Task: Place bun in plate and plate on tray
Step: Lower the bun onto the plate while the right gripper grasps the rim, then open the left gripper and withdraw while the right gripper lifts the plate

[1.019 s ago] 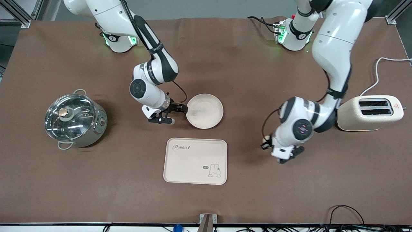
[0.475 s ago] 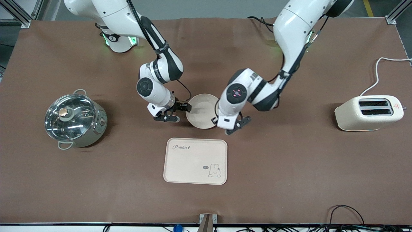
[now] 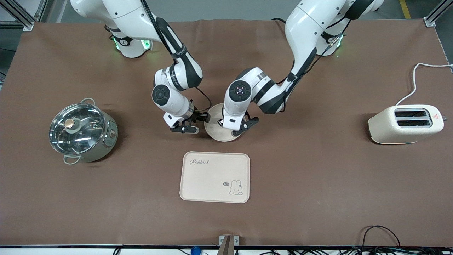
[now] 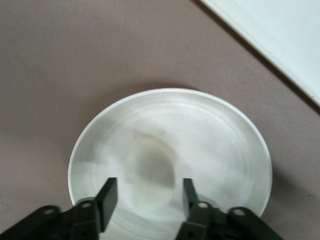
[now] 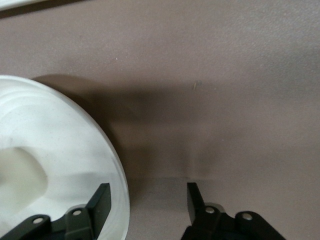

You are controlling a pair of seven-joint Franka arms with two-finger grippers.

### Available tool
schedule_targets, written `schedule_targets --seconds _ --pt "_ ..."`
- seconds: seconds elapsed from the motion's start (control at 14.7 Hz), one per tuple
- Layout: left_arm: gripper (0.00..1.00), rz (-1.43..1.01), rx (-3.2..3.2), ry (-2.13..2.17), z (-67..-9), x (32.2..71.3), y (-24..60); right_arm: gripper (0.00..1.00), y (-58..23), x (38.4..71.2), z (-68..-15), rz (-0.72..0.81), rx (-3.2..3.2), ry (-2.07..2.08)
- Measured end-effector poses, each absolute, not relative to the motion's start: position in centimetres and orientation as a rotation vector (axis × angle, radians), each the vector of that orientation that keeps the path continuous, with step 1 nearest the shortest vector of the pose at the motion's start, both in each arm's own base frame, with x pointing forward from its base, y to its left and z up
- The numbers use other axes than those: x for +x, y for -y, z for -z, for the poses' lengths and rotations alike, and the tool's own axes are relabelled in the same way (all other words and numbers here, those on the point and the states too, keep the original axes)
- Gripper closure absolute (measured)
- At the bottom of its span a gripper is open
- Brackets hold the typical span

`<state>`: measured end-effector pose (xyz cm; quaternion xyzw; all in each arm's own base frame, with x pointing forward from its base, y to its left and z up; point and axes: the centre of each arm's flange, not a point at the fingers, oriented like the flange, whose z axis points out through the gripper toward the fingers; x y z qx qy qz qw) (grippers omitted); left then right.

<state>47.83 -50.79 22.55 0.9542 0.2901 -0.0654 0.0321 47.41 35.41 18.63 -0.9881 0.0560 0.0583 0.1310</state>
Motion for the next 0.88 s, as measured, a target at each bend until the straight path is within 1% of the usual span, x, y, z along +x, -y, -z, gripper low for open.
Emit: schedule_targets --seconds 0.07,0.14,0.2,0.27,0.34,0.41,0.54,0.61,0.68,0.75,0.81,0.88 --pt "0.25 0.200 2.936 -0.895 -22.5 47.9 50.8 0.33 -35.6 47.3 -18.6 -0.170 -2.870 -0.158" --pt "0.16 0.196 2.932 -0.897 -22.7 48.1 50.8 0.39 -35.7 47.2 -18.6 -0.171 -2.870 -0.154" --pt "0.07 0.189 2.923 -0.898 -23.1 48.4 50.8 0.39 -35.8 47.1 -18.6 -0.171 -2.870 -0.150" --pt "0.00 0.177 2.909 -0.901 -23.7 48.9 50.9 0.41 -36.0 47.0 -18.6 -0.172 -2.871 -0.145" --pt "0.00 0.159 2.889 -0.905 -24.8 49.7 50.9 0.48 -36.1 46.9 -18.6 -0.172 -2.871 -0.142" --pt "0.00 0.142 2.872 -0.911 -26.1 50.5 50.9 0.48 -36.2 46.8 -18.6 -0.172 -2.871 -0.139" --pt "0.00 0.108 2.867 -0.918 -30.1 52.8 49.5 0.58 -36.3 46.8 -18.7 -0.170 -2.870 -0.137" --pt "0.00 0.082 2.883 -0.897 -32.6 54.4 47.9 0.58 -36.4 46.8 -18.7 -0.169 -2.870 -0.137" --pt "0.00 0.045 2.903 -0.866 -35.4 56.1 45.6 0.61 -36.4 46.8 -18.8 -0.167 -2.868 -0.137" --pt "0.00 0.000 2.918 -0.832 -38.5 57.9 42.7 0.61 -36.5 46.8 -18.8 -0.162 -2.867 -0.138" --pt "0.00 -0.041 2.928 -0.801 -41.6 59.6 39.2 0.65 -36.5 46.9 -18.8 -0.155 -2.865 -0.139" --pt "0.00 -0.071 2.943 -0.765 -44.3 60.8 35.8 0.65 -36.6 46.8 -18.9 -0.152 -2.864 -0.138"
